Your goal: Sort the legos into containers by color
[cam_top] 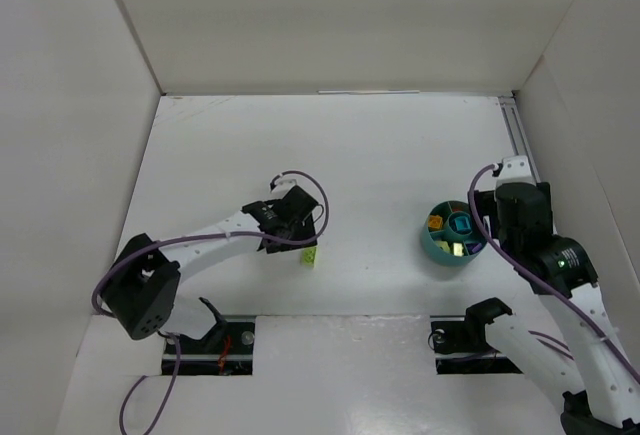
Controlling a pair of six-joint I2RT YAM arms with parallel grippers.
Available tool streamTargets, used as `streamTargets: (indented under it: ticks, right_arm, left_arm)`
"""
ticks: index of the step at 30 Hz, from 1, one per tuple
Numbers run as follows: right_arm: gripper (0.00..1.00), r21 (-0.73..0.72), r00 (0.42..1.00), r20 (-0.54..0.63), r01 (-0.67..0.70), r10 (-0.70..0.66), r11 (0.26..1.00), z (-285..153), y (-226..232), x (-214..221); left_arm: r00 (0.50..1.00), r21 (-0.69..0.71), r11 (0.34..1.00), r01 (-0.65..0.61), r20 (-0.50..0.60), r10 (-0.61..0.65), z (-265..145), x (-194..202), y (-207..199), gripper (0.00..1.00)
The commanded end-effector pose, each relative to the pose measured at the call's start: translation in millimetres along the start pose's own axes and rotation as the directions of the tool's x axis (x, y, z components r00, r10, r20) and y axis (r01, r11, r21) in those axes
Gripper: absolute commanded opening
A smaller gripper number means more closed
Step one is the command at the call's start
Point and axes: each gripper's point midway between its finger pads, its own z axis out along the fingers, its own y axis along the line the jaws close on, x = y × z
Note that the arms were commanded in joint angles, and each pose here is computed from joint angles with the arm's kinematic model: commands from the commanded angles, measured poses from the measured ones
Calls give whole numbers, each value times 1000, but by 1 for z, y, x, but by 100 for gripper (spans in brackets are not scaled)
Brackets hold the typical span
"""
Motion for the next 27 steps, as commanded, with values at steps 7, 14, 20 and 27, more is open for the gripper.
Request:
streamTargets:
  ticks: [7, 14, 20, 27]
  right_arm:
    - [100, -25, 999, 46, -25, 26, 999, 0, 4, -7]
    - [100, -25, 999, 38, -20, 21, 999, 2, 5, -5]
    - [100, -25, 999, 38, -20, 21, 999, 2, 5, -5]
    - [100, -25, 999, 38, -20, 21, 999, 2, 5, -5]
  left_arm:
    - [1000, 130, 991, -6, 16, 4, 4, -8, -32, 63]
    - [998, 141, 988, -61, -15, 64, 11, 12, -40, 61]
    - [996, 44, 996, -75, -51, 77, 23, 19, -24, 43]
    - [997, 72, 995, -66, -34, 69, 18, 12, -37, 13]
